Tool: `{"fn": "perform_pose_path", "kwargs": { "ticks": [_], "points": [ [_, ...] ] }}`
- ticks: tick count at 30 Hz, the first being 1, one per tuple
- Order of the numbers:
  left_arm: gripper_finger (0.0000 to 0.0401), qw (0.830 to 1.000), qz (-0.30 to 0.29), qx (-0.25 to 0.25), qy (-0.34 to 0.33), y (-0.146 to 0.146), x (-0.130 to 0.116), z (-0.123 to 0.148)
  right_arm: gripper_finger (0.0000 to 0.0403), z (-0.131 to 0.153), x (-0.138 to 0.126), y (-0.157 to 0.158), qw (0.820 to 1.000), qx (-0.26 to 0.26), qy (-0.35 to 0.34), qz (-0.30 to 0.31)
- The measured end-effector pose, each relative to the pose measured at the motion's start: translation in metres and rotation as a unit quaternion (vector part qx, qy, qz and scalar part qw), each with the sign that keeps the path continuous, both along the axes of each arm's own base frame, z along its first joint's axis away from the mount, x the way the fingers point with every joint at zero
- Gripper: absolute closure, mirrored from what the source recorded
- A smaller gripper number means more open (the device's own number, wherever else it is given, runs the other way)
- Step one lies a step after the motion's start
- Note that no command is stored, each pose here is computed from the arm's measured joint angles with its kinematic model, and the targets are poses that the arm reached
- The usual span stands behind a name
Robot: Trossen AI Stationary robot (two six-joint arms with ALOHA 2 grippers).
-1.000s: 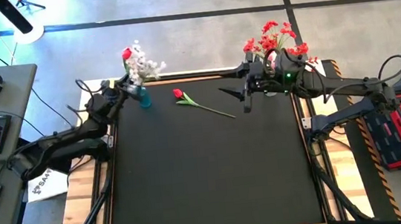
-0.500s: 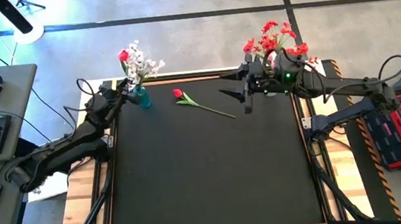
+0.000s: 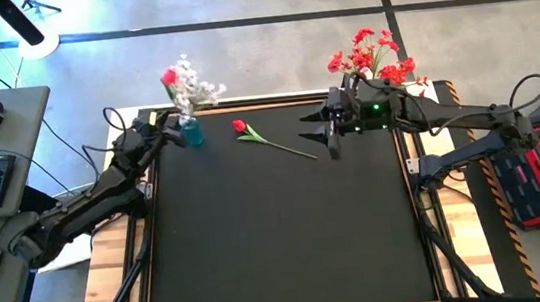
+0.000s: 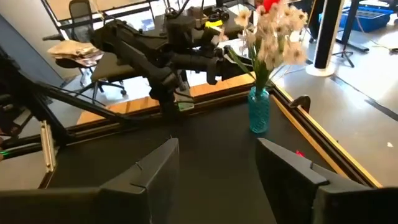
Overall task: Sort flowers into vase by color
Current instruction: Put the bottom red flower into the blue vase, then put the red tulip flower into the blue vase
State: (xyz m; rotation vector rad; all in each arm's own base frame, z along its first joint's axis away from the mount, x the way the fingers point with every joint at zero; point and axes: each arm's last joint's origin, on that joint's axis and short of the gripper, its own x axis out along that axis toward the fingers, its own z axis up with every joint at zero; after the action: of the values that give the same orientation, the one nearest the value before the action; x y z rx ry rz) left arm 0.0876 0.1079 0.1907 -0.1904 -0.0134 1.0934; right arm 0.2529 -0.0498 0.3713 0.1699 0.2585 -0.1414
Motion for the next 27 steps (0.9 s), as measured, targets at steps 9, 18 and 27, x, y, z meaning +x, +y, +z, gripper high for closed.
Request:
{"fn": "perform_pose_path", "kwargs": {
  "ticks": [9,18,27],
  "points": [
    [0.018,1.0,-0.005,0.006,-0.015,-0.003,-0.002,0.003,0.0204,0.0,0.0,0.0,1.0,0.0,-0.001,0.001],
    [0.018,0.995,-0.043,-0.073,0.051,-0.011,-0.006,0.014,0.0204,-0.017,-0.004,0.001,0.996,0.03,0.086,-0.002],
    [0.018,0.982,-0.086,-0.166,0.024,-0.017,-0.007,0.024,0.0204,-0.061,0.029,-0.013,0.98,0.07,0.181,-0.052]
  ]
}}
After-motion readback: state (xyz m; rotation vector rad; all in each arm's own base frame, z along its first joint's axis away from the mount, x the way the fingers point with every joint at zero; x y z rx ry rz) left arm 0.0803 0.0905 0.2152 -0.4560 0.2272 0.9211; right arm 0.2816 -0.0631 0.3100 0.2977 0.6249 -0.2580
